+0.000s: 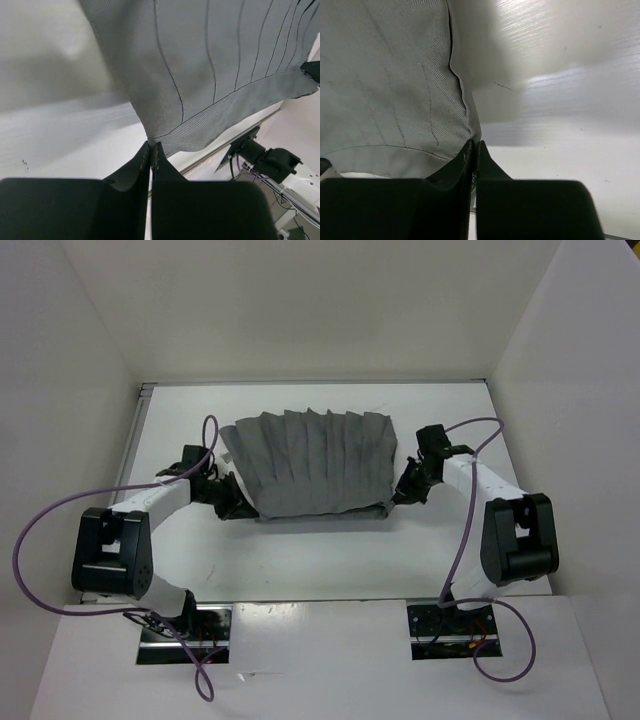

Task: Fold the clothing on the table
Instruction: Flatten the skirt out

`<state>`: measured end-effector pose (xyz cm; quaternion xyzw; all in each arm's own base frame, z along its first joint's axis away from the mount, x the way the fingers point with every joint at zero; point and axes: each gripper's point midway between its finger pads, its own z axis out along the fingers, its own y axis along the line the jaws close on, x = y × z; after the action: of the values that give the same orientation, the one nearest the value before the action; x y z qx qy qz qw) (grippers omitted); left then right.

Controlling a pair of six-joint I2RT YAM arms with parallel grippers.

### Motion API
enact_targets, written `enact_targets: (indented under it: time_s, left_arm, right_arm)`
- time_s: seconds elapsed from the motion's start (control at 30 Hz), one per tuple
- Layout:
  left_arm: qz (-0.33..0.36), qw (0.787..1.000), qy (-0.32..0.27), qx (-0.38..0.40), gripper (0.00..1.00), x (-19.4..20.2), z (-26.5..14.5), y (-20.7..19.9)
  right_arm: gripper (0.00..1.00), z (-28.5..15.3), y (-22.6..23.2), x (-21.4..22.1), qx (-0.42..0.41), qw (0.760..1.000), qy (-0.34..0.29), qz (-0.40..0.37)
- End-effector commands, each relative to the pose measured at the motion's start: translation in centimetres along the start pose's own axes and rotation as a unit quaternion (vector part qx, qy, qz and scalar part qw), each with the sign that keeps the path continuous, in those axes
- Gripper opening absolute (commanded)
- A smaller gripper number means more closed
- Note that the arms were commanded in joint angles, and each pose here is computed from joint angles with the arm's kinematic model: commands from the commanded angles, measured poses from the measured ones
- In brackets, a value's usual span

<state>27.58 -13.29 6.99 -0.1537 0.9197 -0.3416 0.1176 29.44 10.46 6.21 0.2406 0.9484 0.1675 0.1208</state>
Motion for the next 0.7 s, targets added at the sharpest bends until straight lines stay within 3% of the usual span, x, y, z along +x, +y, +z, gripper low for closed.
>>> enact_targets:
  time_s: [0.0, 0.07, 0.17, 0.2, 0.3, 0.33, 0.37, 0.43, 0.57, 0.6, 0.67]
  left_arm:
    - [0.013, 0.999, -0.033, -0.018, 0.00, -2.0, -0.5, 1.2]
    - [0.015, 0.999, -0.036, -0.017, 0.00, -3.3, -0.5, 0.5]
    - [0.033, 0.997, -0.073, -0.002, 0.00, -9.3, -1.6, -2.6]
    - [0.054, 0.993, -0.099, 0.024, 0.00, -12.7, -2.6, -5.5]
    - [0.069, 0.983, -0.154, 0.075, 0.00, -18.6, -6.0, -8.9]
    - [0.106, 0.968, -0.196, 0.114, 0.00, -21.3, -9.2, -12.4]
    - [0.107, 0.962, -0.218, 0.129, 0.00, -22.9, -11.1, -13.2]
    - [0.155, 0.939, -0.251, 0.178, 0.01, -24.5, -15.7, -17.1]
    - [0.186, 0.920, -0.283, 0.200, 0.01, -24.3, -20.5, -18.7]
    - [0.191, 0.917, -0.287, 0.201, 0.01, -24.1, -21.1, -18.3]
    - [0.194, 0.916, -0.278, 0.215, 0.01, -20.7, -21.5, -17.9]
  right_arm:
    - [0.00, -2.1, -0.7, -2.8, 0.007, 0.998, -0.057, -0.017]
    - [0.00, -3.3, 1.0, -4.4, -0.013, 0.996, -0.078, -0.028]
    - [0.00, -5.9, 4.5, -8.9, -0.035, 0.990, -0.128, -0.048]
    - [0.00, -8.5, 6.6, -11.7, -0.055, 0.982, -0.173, -0.052]
    - [0.00, -14.1, 10.0, -17.3, -0.085, 0.958, -0.264, -0.068]
    - [0.00, -15.6, 10.5, -18.9, -0.094, 0.950, -0.289, -0.071]
    - [0.00, -18.5, 12.2, -20.3, -0.115, 0.934, -0.327, -0.086]
    - [0.00, -24.3, 13.8, -21.4, -0.157, 0.900, -0.395, -0.098]
    - [0.00, -31.2, 15.0, -19.9, -0.201, 0.849, -0.471, -0.130]
    - [0.00, -31.7, 15.1, -19.3, -0.207, 0.843, -0.475, -0.144]
    - [0.00, -29.4, 13.5, -17.6, -0.190, 0.860, -0.449, -0.151]
